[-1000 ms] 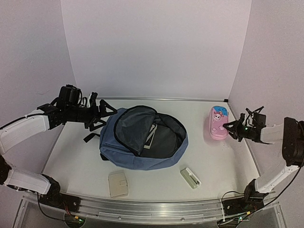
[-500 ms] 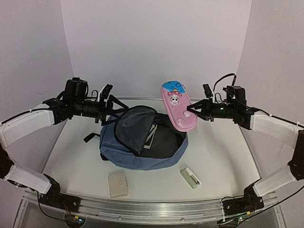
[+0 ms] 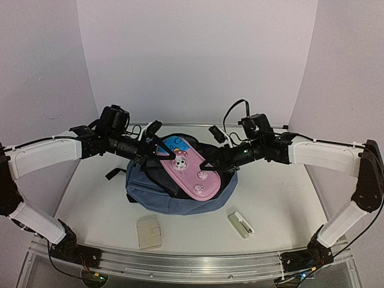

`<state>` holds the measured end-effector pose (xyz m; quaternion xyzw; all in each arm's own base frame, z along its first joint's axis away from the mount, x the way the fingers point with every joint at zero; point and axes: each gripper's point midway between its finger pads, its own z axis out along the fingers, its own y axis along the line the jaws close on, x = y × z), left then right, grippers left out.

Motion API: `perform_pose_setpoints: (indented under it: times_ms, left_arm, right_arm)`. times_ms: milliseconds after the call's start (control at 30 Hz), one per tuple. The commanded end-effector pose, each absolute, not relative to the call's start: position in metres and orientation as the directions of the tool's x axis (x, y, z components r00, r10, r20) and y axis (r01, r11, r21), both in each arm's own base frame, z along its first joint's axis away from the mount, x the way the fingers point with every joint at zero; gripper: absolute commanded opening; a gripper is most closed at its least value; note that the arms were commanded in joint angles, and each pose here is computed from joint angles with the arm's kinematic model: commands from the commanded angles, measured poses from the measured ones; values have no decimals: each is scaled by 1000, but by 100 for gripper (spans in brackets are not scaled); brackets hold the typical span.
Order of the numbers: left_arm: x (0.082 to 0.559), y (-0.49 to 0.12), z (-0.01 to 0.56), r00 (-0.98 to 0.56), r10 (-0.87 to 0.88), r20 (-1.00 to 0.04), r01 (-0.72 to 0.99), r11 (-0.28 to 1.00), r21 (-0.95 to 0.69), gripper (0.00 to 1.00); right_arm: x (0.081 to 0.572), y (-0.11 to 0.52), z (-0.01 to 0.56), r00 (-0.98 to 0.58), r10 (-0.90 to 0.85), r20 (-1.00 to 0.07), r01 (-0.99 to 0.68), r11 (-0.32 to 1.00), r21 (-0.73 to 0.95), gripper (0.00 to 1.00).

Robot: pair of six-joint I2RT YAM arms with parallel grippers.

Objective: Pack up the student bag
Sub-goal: Place the stationery in the student bag.

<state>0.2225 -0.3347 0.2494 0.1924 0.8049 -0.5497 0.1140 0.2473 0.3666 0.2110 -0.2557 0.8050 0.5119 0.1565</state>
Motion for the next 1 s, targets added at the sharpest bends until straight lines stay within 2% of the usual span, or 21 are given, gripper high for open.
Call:
perform_pose_setpoints:
  times_ms: [0, 300, 367, 467, 533, 600, 667, 700, 800, 900, 967]
  left_arm:
    - [229, -340, 271, -866, 178, -466, 499, 289, -817, 100]
    - [231, -342, 278, -854, 177, -490, 521, 274, -809, 99]
    - [229, -342, 281, -848, 183, -498, 530, 261, -807, 86]
    - [227, -344, 283, -848, 191, -493, 528, 239, -815, 53]
    - [226, -344, 282, -850, 196, -489, 524, 233, -819, 40]
    - [226, -343, 281, -852, 192, -487, 522, 239, -819, 24]
    - [228, -342, 281, -852, 174, -493, 523, 255, -813, 14]
    - [229, -340, 283, -850, 159, -501, 526, 262, -809, 11]
    - [235, -334, 290, -841, 91, -533, 535, 288, -794, 5]
    - [240, -324, 311, -806, -25, -591, 560, 287, -777, 0]
    - [244, -318, 324, -776, -103, -622, 578, 279, -767, 0]
  right_arm:
    - [230, 386, 251, -722, -303, -622, -685, 187, 704, 0]
    - [205, 398, 243, -676, -387, -627, -717, 150, 680, 0]
    - [207, 397, 241, -675, -386, -629, -721, 163, 674, 0]
    - [210, 398, 240, -672, -382, -634, -726, 173, 666, 0]
    - [213, 400, 240, -671, -377, -638, -729, 180, 660, 0]
    - [216, 400, 240, -670, -371, -643, -733, 192, 652, 8]
    - [221, 400, 240, -669, -360, -650, -737, 211, 642, 23]
    - [223, 400, 241, -668, -352, -655, -739, 218, 637, 27]
    - [233, 397, 243, -675, -309, -670, -738, 275, 616, 54]
    - [243, 390, 254, -679, -217, -702, -728, 326, 603, 76]
    - [246, 388, 265, -681, -129, -720, -717, 315, 622, 85]
